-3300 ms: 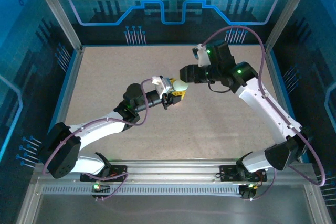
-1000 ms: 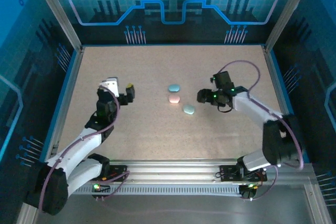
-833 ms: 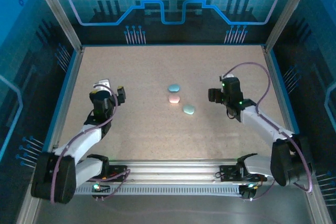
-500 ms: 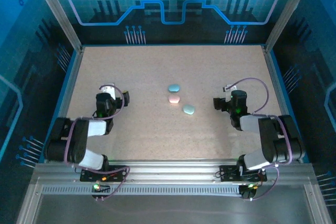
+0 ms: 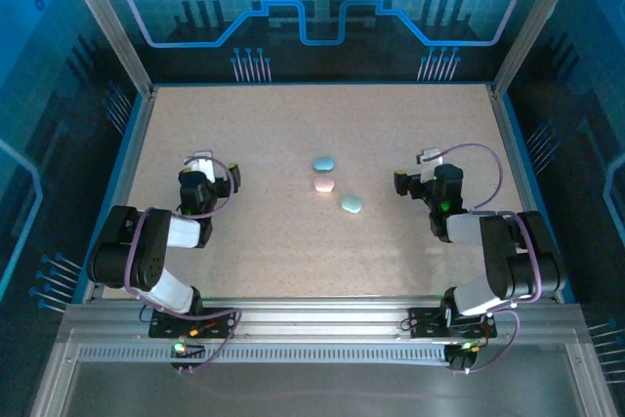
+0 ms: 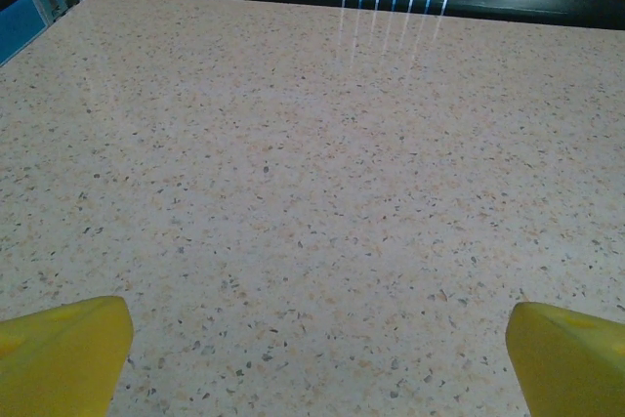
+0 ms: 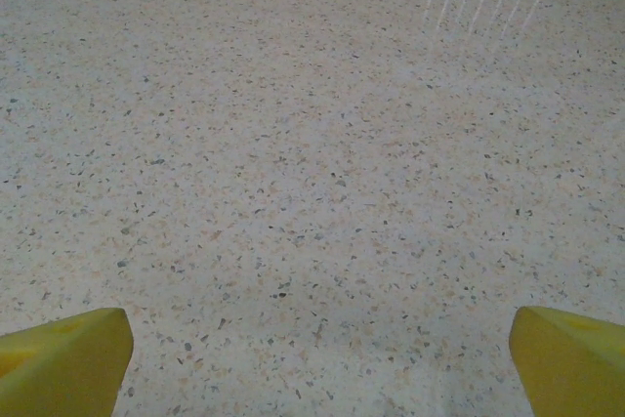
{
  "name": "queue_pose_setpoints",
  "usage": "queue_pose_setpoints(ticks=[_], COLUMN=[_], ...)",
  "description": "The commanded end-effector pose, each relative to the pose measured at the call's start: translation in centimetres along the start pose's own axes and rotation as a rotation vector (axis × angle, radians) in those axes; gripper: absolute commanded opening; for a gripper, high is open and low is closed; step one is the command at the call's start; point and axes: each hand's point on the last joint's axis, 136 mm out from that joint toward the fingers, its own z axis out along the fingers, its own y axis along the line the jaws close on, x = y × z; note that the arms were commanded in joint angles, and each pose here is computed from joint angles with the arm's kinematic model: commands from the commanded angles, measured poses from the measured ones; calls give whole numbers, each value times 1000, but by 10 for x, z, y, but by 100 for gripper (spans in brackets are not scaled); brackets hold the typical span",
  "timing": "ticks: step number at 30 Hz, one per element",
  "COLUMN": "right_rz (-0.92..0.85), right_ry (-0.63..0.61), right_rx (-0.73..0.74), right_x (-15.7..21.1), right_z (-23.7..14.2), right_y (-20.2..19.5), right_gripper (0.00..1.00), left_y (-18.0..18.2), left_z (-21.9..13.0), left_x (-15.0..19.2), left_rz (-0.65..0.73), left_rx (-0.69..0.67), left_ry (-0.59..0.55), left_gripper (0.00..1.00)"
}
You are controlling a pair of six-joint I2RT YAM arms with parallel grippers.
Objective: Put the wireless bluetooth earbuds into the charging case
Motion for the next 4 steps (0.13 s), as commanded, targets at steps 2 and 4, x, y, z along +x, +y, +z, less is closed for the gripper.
queue_pose_setpoints(ticks=[2, 4], right_rz=[-2, 2], right_ry=[-47, -45], right_rx=[3, -1], right_x=[-15, -15], right_z=[3, 3], right_y=[-2, -3], right_gripper=[100, 100], left_y=[-1, -2], left_z=[2, 2], left_x=[-12, -11], left_rz=[-5, -3], left_rx=[-5, 1], left_ry=[-34, -33], left_gripper=[99, 99])
